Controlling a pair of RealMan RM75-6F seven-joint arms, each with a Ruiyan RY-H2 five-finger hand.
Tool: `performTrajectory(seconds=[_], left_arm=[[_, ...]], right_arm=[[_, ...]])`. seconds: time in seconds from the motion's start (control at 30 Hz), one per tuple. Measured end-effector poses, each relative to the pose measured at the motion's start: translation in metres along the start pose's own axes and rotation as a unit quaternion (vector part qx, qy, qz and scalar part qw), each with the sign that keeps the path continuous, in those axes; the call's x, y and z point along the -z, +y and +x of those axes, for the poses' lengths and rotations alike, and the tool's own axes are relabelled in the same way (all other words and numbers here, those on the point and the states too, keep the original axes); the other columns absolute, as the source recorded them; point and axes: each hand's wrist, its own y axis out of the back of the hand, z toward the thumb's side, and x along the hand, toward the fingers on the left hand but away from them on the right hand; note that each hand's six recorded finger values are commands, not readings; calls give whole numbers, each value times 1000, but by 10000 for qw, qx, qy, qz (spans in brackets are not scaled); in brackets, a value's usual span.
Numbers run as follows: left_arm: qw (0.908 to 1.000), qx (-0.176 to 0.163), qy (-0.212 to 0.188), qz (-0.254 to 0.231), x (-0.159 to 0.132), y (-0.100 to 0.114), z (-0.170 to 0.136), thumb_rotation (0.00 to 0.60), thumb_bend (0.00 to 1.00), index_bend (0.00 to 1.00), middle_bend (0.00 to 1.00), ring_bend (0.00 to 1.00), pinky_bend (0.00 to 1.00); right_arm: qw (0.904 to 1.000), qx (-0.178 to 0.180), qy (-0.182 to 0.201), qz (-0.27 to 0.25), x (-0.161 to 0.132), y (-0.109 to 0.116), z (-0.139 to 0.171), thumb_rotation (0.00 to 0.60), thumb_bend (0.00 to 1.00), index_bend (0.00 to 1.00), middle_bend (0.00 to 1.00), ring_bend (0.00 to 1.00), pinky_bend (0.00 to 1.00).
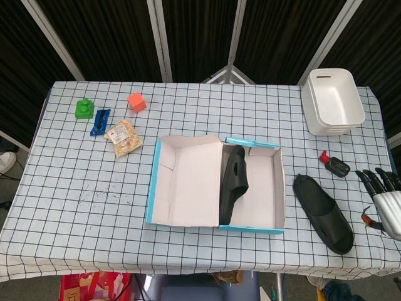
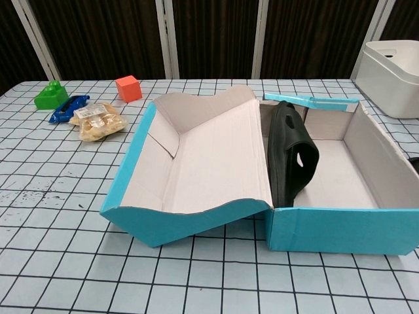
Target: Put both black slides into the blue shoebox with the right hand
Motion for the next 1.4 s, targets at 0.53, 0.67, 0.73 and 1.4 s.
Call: performTrajectory(seconds=[0.53,0.67,0.73,1.4], left_arm=[[10000,56,-28,44,-2,-4,-1,600,370,13,0,0,30],[9999,68,-30,97,-5,-6,-2,600,370,13,0,0,30],[9999,79,-33,111,-6,-7,-2,600,370,13,0,0,30],[9997,149,-56,173,-8,-12,0,600,369,13,0,0,30]], right_arm=[[9979,-618,-45,212,26,-70,14,600,181,99,151,89,123],[9968,-789,16,149,23,-91,17,600,180,93,151,89,123],[9961,-876,61,47,18,-101,21,600,180,92,151,89,123],[9928,-1086,490,-142,-28,-135,16,600,180,92,151,89,118]])
